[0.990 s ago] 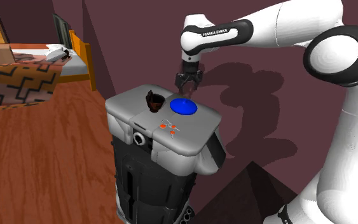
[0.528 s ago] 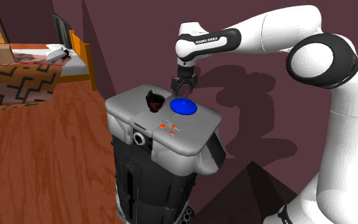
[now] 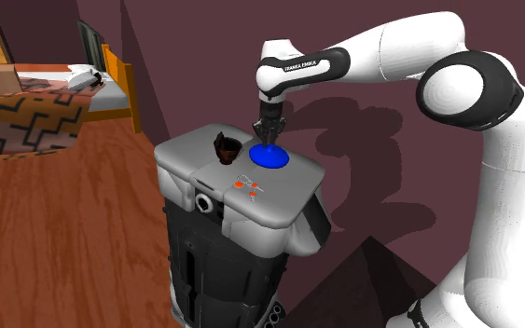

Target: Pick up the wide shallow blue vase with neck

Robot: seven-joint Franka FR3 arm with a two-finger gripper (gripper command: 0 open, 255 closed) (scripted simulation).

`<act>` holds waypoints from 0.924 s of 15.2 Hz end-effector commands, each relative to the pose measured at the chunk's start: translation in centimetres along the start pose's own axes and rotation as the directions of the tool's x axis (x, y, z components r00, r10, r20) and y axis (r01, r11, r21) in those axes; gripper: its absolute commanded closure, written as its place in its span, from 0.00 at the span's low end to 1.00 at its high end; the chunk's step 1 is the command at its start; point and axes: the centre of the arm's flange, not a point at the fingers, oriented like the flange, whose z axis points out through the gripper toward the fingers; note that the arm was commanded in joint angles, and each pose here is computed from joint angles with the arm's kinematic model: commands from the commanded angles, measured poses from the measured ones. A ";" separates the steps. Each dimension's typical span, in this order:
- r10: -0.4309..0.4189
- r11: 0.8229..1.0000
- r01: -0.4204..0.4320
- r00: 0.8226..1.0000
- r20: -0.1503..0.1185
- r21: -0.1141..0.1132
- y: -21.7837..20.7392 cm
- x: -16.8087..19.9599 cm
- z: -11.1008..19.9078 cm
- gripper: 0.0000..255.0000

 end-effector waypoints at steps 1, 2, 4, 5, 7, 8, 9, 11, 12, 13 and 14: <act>0.000 1.000 0.000 1.000 0.001 0.000 0.0 0.0 0.1 1.00; 0.000 1.000 0.000 1.000 0.001 0.000 0.0 0.0 0.1 1.00; 0.000 1.000 0.000 1.000 0.001 0.000 0.0 0.0 0.1 1.00; 0.000 1.000 0.000 1.000 0.001 0.000 0.0 0.0 0.1 1.00; 0.000 1.000 0.000 1.000 0.001 0.000 0.1 0.0 -0.4 1.00; 0.000 1.000 0.000 1.000 0.001 0.000 0.1 -0.1 -1.0 1.00; 0.000 1.000 0.000 1.000 0.001 0.000 0.2 -0.1 -1.5 1.00; 0.000 1.000 0.000 1.000 0.001 0.000 0.3 -0.1 -2.5 1.00; 0.000 1.000 0.000 1.000 0.001 0.000 0.3 -0.1 -3.1 1.00; 0.000 1.000 0.000 1.000 0.001 0.000 0.4 -0.1 -3.6 1.00; 0.000 1.000 0.000 1.000 0.001 0.000 0.4 -0.2 -4.1 1.00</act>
